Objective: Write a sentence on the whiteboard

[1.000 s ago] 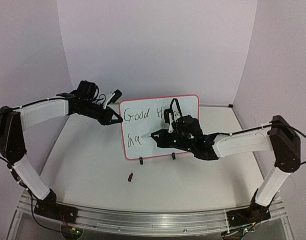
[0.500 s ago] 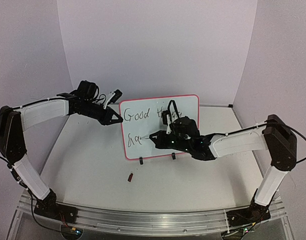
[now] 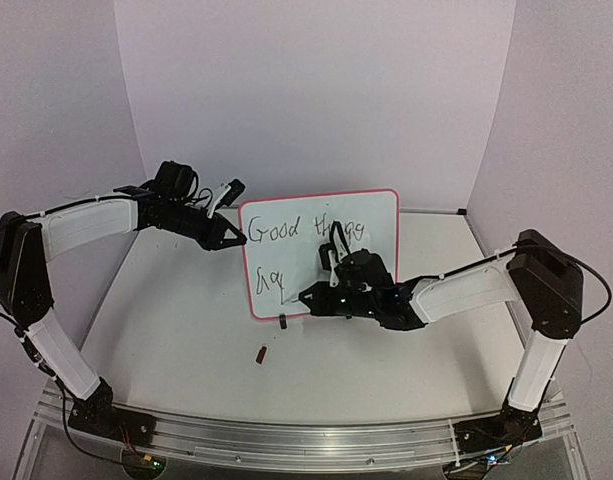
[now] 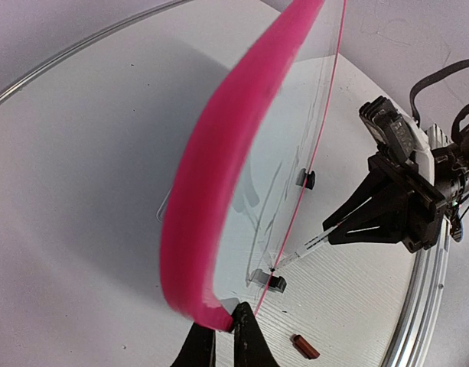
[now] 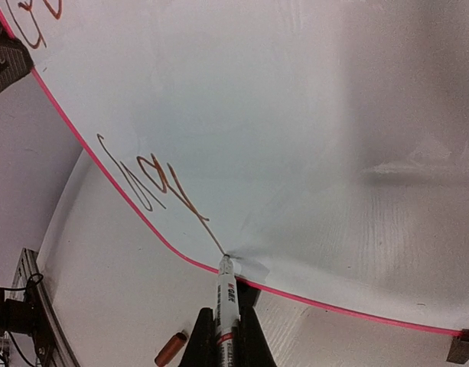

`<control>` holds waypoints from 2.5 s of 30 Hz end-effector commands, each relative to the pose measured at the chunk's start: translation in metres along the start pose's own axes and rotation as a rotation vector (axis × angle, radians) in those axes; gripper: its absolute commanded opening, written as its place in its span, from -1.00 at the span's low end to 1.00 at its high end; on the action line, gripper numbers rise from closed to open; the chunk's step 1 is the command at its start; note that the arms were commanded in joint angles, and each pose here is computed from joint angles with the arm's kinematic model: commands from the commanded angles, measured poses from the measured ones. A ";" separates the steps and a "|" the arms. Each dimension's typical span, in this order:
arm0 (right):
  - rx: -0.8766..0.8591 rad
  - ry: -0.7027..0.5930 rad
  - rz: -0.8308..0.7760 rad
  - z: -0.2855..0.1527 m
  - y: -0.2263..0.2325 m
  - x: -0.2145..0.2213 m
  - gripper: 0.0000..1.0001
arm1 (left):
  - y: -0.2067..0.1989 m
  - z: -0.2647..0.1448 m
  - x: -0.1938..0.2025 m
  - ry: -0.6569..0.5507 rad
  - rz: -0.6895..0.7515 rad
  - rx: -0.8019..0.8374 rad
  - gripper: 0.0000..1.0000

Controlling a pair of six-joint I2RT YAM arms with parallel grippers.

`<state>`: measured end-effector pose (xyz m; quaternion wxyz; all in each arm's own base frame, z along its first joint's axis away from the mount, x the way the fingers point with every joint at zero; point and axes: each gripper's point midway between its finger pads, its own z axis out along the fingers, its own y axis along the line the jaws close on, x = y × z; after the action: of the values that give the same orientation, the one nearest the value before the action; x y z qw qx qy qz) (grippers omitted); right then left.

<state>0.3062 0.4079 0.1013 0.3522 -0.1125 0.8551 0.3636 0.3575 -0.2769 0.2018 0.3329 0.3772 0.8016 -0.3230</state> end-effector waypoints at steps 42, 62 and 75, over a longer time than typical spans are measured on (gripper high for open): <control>0.012 -0.249 -0.032 -0.033 0.024 -0.075 -1.00 | 0.007 0.016 0.023 0.087 -0.007 -0.041 -1.00; 0.021 -0.178 -0.018 -0.023 0.013 -0.051 -1.00 | 0.007 0.016 0.023 0.087 -0.008 -0.038 -1.00; -0.029 -0.164 -0.018 -0.013 0.025 -0.052 -1.00 | 0.007 0.016 0.023 0.088 -0.006 -0.040 -1.00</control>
<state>0.3180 0.4077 0.1390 0.4034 -0.1042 0.8306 0.3695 0.3576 -0.2768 0.2018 0.3328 0.3765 0.8020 -0.3229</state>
